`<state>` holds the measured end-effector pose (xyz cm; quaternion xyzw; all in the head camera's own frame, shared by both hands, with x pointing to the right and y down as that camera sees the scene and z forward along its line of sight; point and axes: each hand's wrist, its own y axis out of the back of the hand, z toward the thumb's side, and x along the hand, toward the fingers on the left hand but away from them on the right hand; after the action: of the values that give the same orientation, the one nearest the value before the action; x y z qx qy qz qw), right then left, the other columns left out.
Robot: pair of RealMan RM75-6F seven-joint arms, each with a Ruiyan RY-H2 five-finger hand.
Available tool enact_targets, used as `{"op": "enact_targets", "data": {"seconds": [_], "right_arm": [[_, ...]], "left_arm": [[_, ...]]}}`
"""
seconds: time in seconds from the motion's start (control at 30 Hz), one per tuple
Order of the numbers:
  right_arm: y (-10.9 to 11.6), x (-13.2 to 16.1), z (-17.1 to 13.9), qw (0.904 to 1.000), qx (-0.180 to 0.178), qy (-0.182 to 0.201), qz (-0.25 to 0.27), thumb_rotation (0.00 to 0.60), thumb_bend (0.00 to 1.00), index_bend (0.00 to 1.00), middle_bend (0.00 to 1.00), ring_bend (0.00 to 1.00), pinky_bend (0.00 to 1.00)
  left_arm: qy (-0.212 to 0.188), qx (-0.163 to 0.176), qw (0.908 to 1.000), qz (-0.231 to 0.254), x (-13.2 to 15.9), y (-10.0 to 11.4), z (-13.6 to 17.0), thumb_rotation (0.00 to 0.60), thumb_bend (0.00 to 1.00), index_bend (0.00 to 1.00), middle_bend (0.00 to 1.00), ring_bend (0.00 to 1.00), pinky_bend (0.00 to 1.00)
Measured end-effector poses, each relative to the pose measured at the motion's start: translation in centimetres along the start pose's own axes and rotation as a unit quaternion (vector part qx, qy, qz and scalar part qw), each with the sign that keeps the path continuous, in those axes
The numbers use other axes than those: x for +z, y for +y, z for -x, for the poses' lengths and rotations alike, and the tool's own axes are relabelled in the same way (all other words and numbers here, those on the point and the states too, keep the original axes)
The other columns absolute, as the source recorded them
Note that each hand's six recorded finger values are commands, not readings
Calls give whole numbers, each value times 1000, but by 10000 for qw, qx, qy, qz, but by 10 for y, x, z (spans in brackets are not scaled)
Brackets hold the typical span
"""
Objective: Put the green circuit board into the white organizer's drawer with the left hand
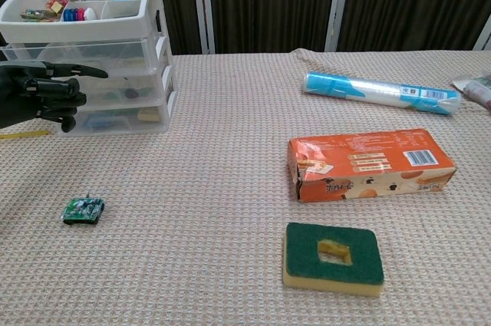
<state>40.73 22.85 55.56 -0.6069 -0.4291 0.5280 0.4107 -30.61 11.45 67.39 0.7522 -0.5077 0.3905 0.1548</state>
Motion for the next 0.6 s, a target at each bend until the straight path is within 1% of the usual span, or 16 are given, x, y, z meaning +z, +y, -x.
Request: {"op": "enact_targets", "data": {"seconds": [0.13,0.23,0.33,0.5,0.6], "right_arm": [[0,0,0,10000,-9,-4,0,600,0,70,0,0,0],[1,0,0,10000,-10,-9,4,600,0,71,0,0,0],[1,0,0,10000,-11,-8,6,600,0,71,0,0,0],[1,0,0,10000,-14,-9,-2,600,0,71,0,0,0],[1,0,-1,10000,-13,-10,-5,600,0,71,0,0,0]], "left_arm": [[-27,-3,10000,43,-1,1,5,600,816,193,910,879,670],[-29,8,10000,-10,-4,3,10,600,816,193,910,880,670],[-30,40,9999,-120,-7,7,15,600,815,196,909,880,670],[-98,192,9991,-355,-11,17,26,600,816,199,909,879,670],[-200,269,9973,-651,-11,21,32,600,815,198,908,879,669]]}}
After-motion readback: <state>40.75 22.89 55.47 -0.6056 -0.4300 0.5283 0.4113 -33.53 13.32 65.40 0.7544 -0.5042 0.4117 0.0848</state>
